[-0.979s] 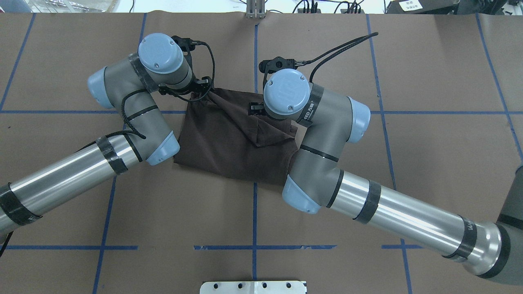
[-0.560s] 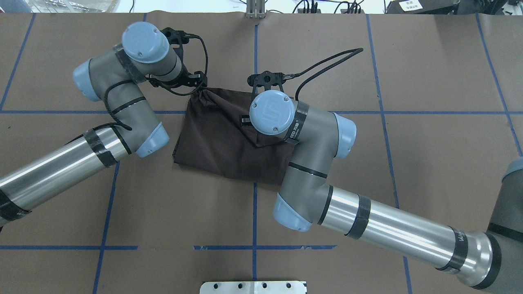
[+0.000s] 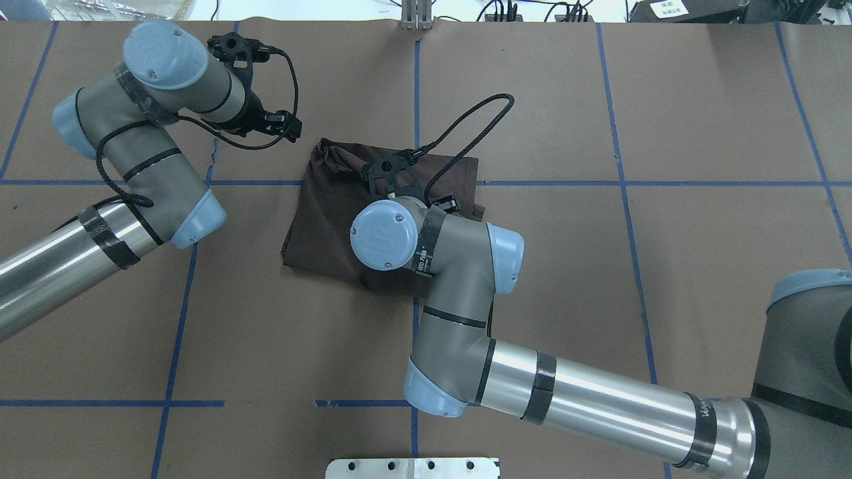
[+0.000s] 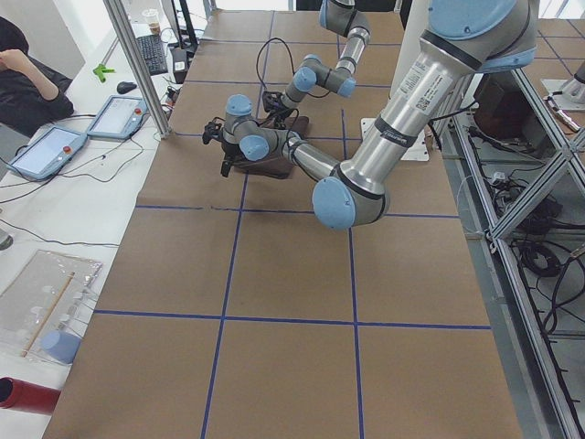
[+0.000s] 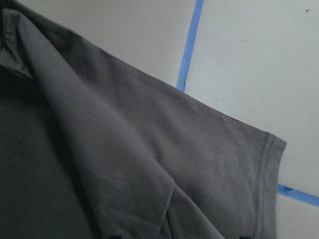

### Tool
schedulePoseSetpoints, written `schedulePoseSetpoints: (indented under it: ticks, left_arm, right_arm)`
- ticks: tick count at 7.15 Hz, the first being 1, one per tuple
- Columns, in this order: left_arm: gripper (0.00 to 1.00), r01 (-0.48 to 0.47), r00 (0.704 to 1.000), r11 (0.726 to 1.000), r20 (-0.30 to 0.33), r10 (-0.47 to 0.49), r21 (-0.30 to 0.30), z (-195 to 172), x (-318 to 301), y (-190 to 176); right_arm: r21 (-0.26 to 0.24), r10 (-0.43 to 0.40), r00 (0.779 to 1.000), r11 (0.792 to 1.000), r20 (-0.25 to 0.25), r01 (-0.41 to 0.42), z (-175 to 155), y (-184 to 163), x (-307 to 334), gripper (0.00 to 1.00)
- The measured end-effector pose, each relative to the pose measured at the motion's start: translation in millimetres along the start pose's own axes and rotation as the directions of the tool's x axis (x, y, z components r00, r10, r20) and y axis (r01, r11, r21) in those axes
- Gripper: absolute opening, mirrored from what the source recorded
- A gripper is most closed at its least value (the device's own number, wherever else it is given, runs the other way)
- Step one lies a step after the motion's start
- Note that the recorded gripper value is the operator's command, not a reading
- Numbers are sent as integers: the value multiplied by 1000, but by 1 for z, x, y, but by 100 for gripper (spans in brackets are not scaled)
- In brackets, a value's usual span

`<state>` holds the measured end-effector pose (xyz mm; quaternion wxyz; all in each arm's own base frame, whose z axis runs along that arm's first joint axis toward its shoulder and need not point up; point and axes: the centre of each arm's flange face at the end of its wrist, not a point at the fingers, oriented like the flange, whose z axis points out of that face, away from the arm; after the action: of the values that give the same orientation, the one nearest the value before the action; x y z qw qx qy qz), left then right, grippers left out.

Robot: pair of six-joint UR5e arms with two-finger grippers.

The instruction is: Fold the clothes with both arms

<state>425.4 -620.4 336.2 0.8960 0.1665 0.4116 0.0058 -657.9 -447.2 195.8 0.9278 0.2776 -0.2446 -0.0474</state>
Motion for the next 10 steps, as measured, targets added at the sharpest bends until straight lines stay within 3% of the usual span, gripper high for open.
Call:
schedulePoseSetpoints:
  ticks: [1,2,3,5,6,10]
  left_arm:
    - [100,0,1000,1000,0,0,0,0,-1,1]
    - [100,1,1000,1000,0,-1,0,0,-1,1]
    - [100,3,1000,1000,0,-3,-1,0,-2,1]
    - [100,5,1000,1000,1,-5,-1,0,-2,1]
    - [100,5,1000,1000,1,-5,-1,0,-2,1]
    - [100,5,1000,1000,0,-5,0,0,-2,1]
  right_arm:
    - [-4,-19,1000,1000,3,19,0,6,-6,73]
    - [-7,-30,1000,1000,8,30,0,11,-10,61]
    - [-9,-39,999,999,10,39,0,13,-12,38]
    - [-11,-57,998,998,4,57,3,16,-11,5]
    - [-13,-61,998,998,0,61,6,18,-10,0]
    - [9,-37,999,999,-19,37,9,-3,8,0]
